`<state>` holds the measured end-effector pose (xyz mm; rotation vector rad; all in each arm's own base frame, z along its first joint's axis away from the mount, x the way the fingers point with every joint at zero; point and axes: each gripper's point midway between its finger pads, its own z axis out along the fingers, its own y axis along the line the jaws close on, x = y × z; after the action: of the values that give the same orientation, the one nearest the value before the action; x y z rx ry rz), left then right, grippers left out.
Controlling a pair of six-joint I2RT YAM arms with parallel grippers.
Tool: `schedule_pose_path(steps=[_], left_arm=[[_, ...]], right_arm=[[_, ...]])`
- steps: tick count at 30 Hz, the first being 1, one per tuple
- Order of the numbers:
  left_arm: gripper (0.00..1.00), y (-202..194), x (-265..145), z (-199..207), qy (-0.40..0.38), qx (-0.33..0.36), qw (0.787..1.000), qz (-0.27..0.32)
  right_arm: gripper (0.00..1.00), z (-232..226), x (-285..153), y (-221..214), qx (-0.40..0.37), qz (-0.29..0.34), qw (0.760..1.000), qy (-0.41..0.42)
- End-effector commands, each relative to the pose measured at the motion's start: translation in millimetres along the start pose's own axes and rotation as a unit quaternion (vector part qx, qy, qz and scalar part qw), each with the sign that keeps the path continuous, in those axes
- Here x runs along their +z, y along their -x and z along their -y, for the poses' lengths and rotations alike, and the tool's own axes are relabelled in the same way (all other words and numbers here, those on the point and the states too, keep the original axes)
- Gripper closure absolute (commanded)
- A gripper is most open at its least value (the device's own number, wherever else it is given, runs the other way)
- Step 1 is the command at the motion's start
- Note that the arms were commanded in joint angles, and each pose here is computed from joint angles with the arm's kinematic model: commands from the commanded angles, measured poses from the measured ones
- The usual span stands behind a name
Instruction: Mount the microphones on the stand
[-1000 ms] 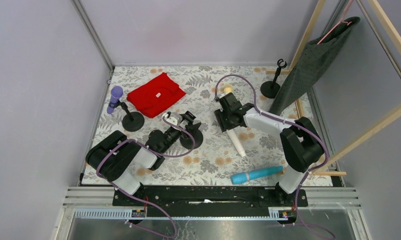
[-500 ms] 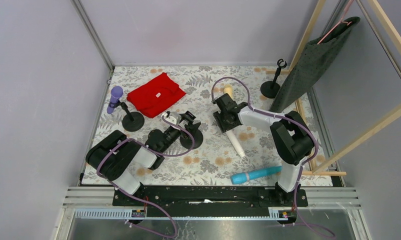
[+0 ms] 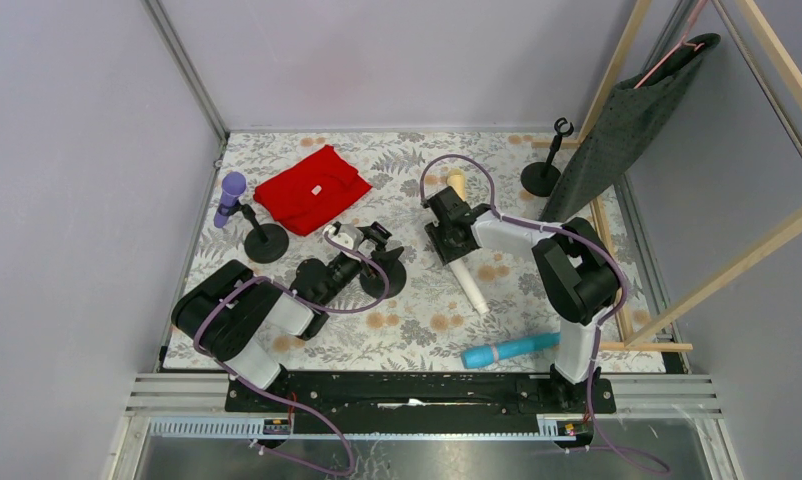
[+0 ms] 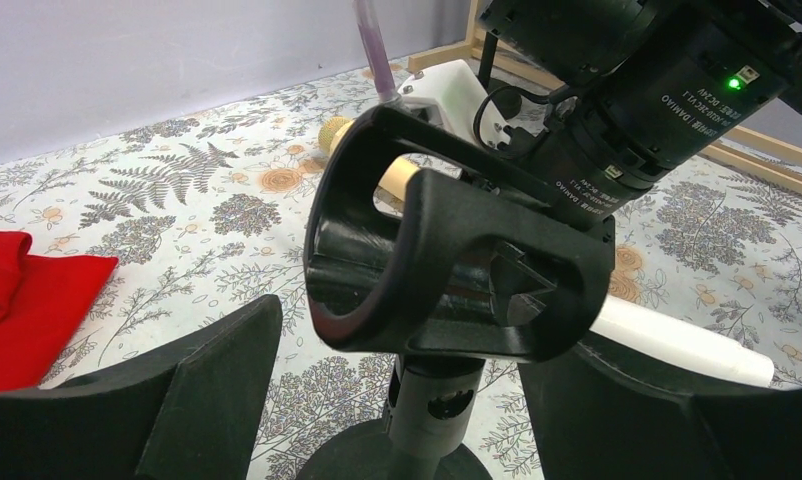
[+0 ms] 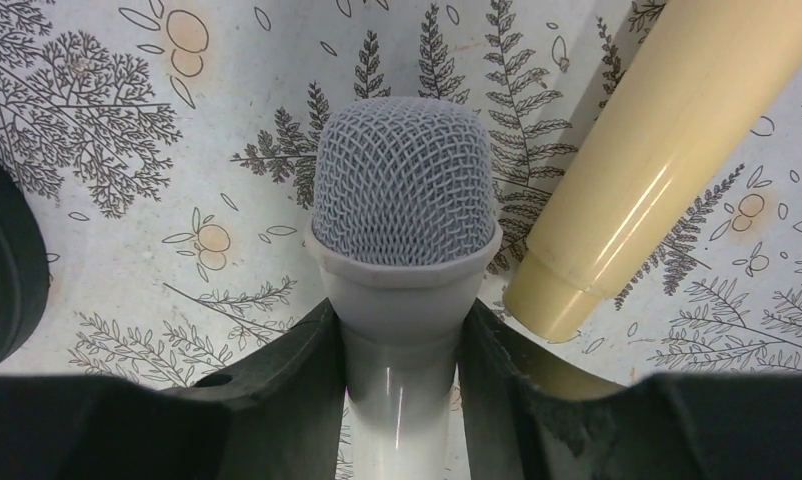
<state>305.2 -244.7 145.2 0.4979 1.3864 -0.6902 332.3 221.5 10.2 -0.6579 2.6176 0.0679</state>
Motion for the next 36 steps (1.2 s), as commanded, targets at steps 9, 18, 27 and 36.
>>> schedule_pose_path(steps=[9,18,27,36], left_arm=[[0.13,53.7,15.3,6.1,-0.022,0.011,0.995,0.093],[0.39,62.3,14.1,13.3,-0.040,0.010,0.994,0.102],[0.23,50.2,7.1,24.3,-0.066,-0.010,0.994,0.083],[0.06,44.6,-0.1,28.9,-0.015,0.028,0.996,0.083]], right_arm=[[1.00,-10.5,-53.6,21.8,0.035,0.099,0.993,0.052],[1.00,-21.5,-108.3,29.7,0.054,0.172,0.978,0.106],[1.00,-21.4,-156.1,42.0,0.080,0.231,0.961,0.126],[0.99,-16.7,-177.6,31.2,0.079,0.251,0.957,0.126]])
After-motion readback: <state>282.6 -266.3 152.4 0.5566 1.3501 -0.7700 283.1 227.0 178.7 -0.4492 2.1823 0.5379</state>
